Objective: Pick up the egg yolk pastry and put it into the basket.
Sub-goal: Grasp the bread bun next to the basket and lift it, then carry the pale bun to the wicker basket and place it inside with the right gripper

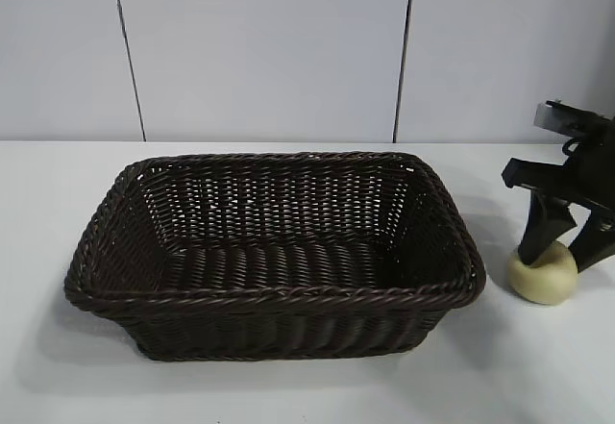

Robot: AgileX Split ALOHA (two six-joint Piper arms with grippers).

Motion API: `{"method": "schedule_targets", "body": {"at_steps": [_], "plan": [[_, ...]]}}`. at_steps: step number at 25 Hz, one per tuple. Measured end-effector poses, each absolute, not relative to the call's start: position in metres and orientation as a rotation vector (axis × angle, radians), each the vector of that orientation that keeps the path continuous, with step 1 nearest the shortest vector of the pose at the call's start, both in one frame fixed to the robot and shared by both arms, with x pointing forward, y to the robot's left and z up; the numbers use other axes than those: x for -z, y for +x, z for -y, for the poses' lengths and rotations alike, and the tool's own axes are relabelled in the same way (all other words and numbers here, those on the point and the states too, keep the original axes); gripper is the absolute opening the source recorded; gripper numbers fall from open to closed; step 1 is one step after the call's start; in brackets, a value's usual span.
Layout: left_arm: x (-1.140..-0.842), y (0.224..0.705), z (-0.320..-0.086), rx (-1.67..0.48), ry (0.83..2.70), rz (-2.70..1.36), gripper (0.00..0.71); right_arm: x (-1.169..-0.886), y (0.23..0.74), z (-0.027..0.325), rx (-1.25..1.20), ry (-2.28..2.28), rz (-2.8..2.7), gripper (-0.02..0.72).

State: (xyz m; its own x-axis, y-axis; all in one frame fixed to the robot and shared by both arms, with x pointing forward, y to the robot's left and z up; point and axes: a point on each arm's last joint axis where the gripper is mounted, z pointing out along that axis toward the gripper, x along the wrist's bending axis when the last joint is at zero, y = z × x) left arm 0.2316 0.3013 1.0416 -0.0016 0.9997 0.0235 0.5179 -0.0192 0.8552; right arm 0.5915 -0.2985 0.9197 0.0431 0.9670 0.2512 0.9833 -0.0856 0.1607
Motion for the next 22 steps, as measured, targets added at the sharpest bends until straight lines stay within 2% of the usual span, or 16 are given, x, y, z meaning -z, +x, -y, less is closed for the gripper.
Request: {"method": "schedule_targets", "body": {"at_steps": [2,8,11,13,18,22], "plan": [[-1.042,0.232,-0.301,-0.923,1.613,-1.594,0.658,-0.936,0.590,0.298,0.486,-2.215,2.102,0.032],[-1.042,0.232,-0.301,-0.923,1.613,-1.594,0.658,-1.025,0.584,0.293,0.719,-2.194,2.193,0.030],[-1.042,0.232,-0.301,-0.923,1.613,-1.594,0.658,-1.059,0.578,0.291,0.840,-2.190,2.210,0.030],[-1.042,0.232,-0.301,-0.923,1.613,-1.594,0.658,-1.068,0.573,0.289,0.875,-2.185,2.204,0.030],[-1.042,0.232,-0.301,-0.923,1.613,-1.594,0.658,-1.069,0.571,0.282,0.857,-2.145,2.218,0.030],[-1.042,0.232,-0.301,-0.923,1.613,-1.594,0.658,-1.070,0.569,0.249,0.880,-2.028,2.301,0.030]]}}
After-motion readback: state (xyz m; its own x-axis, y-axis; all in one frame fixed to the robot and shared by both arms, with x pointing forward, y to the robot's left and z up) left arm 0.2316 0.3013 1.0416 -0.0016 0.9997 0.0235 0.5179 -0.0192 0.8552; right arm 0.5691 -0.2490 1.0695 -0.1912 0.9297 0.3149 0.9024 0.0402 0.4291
